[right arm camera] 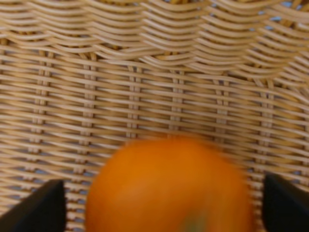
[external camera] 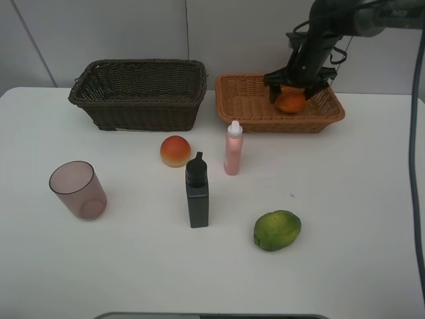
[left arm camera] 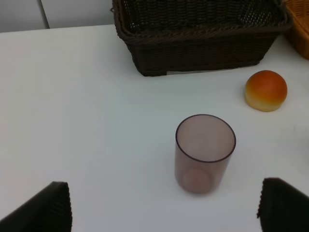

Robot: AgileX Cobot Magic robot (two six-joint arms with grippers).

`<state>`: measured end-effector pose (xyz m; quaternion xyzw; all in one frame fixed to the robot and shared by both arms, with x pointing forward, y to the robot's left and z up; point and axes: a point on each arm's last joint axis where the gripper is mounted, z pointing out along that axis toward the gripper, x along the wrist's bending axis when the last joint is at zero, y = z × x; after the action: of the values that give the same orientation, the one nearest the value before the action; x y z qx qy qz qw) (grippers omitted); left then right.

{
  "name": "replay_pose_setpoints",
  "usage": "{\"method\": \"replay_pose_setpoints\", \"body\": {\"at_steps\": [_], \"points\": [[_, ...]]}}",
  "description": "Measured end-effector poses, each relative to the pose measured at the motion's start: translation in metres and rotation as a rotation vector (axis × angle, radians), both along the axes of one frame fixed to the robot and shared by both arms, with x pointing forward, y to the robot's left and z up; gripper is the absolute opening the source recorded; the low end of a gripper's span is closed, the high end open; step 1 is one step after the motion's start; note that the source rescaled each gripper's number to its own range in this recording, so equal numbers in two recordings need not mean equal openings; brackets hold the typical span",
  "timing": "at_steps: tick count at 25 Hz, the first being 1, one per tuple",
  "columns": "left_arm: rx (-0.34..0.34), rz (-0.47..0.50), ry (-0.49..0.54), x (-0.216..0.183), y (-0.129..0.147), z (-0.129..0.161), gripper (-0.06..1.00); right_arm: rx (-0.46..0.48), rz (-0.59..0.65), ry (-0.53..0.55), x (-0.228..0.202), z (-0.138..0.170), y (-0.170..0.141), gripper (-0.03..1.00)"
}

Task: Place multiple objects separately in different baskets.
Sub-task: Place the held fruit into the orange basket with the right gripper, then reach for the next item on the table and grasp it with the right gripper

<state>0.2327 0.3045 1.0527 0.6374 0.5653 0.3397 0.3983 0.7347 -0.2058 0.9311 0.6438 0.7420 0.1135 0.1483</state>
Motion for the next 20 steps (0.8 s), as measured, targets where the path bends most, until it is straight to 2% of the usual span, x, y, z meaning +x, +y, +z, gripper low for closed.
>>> {"method": "replay_pose_setpoints", "body": {"at_steps": [2, 5, 12, 16, 20], "points": [[0.000, 0.000, 0.000, 0.000, 0.000, 0.000, 1.00, 0.001, 0.000, -0.003, 0.000, 0.001, 0.000, 0.91], [0.000, 0.000, 0.000, 0.000, 0.000, 0.000, 1.00, 0.001, 0.000, -0.006, -0.002, 0.010, 0.000, 0.94], [0.000, 0.000, 0.000, 0.000, 0.000, 0.000, 1.00, -0.011, 0.014, 0.032, -0.030, 0.064, 0.012, 0.95], [0.000, 0.000, 0.000, 0.000, 0.000, 0.000, 1.00, -0.002, 0.026, 0.033, -0.068, 0.090, 0.022, 0.95], [0.000, 0.000, 0.000, 0.000, 0.000, 0.000, 1.00, 0.007, 0.062, 0.034, -0.121, 0.100, 0.029, 0.95]]}}
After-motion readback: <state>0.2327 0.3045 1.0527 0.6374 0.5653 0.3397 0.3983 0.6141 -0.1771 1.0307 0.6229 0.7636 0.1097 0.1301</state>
